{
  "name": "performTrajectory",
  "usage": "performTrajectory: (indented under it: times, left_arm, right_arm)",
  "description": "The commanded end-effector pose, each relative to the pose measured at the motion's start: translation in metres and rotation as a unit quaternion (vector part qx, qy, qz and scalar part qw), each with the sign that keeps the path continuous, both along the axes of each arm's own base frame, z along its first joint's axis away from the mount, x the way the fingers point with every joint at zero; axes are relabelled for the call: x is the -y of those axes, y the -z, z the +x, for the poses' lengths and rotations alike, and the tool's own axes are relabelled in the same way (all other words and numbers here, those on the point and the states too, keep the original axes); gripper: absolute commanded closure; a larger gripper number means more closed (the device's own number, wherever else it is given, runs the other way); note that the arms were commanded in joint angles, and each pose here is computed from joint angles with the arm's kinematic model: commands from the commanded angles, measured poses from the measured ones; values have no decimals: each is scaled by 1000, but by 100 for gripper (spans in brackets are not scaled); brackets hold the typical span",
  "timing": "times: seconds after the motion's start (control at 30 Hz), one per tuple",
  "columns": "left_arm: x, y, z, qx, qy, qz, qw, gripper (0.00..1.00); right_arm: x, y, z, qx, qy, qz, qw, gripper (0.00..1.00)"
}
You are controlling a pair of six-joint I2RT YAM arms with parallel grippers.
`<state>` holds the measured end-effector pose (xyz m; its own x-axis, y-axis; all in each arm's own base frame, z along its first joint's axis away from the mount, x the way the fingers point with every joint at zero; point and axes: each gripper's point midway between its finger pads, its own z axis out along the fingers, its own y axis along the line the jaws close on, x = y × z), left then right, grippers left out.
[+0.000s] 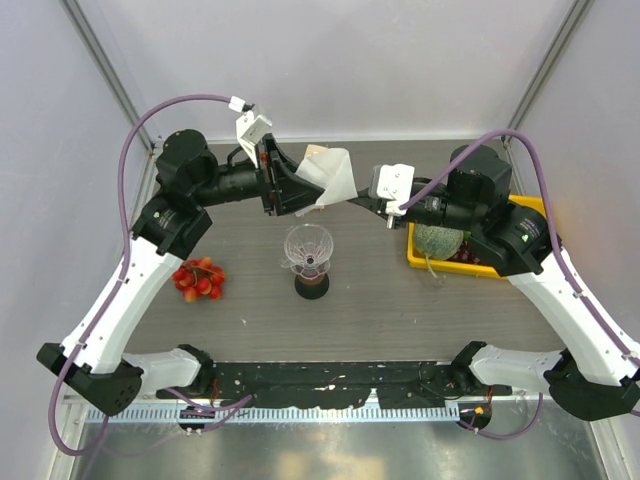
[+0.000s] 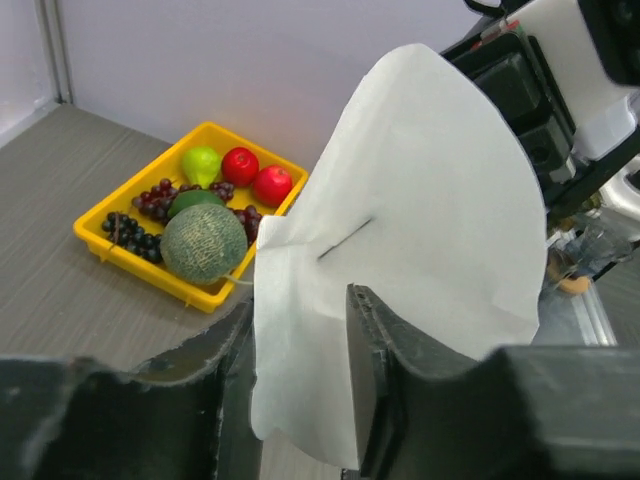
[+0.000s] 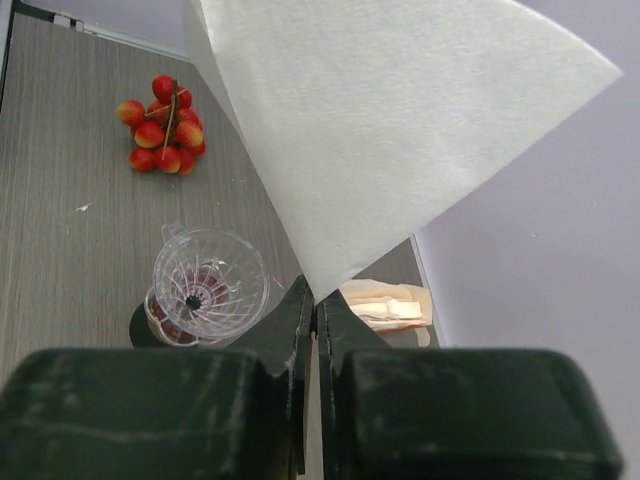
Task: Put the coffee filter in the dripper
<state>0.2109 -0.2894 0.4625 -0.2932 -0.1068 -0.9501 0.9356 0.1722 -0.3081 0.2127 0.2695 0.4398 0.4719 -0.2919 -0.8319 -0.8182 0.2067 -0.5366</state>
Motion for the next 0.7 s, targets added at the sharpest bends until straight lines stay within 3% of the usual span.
performTrajectory:
  times: [0.0,0.17,0.33,0.53,0.67]
  left_arm:
    - [-13,-10,-12,81,-2,20,996,53]
    - [-20,-6,-11,137,-8,55,989,39]
    - [-18,-7,-13,187,10,71,980,36]
    - [-10,-1,-22,195,46,82,976,36]
    - [-5,5,-28,208,61,91,972,50]
  right_arm:
    - [3,-12,-7,30,-16,-3,999,93]
    - [2,-4,-14,37,-39,-23,998,95]
    - [-1,3,-21,26,-64,-38,997,95]
    - [-6,5,-23,18,-77,-42,996,95]
    - [-10,10,-25,3,-87,-47,995,95]
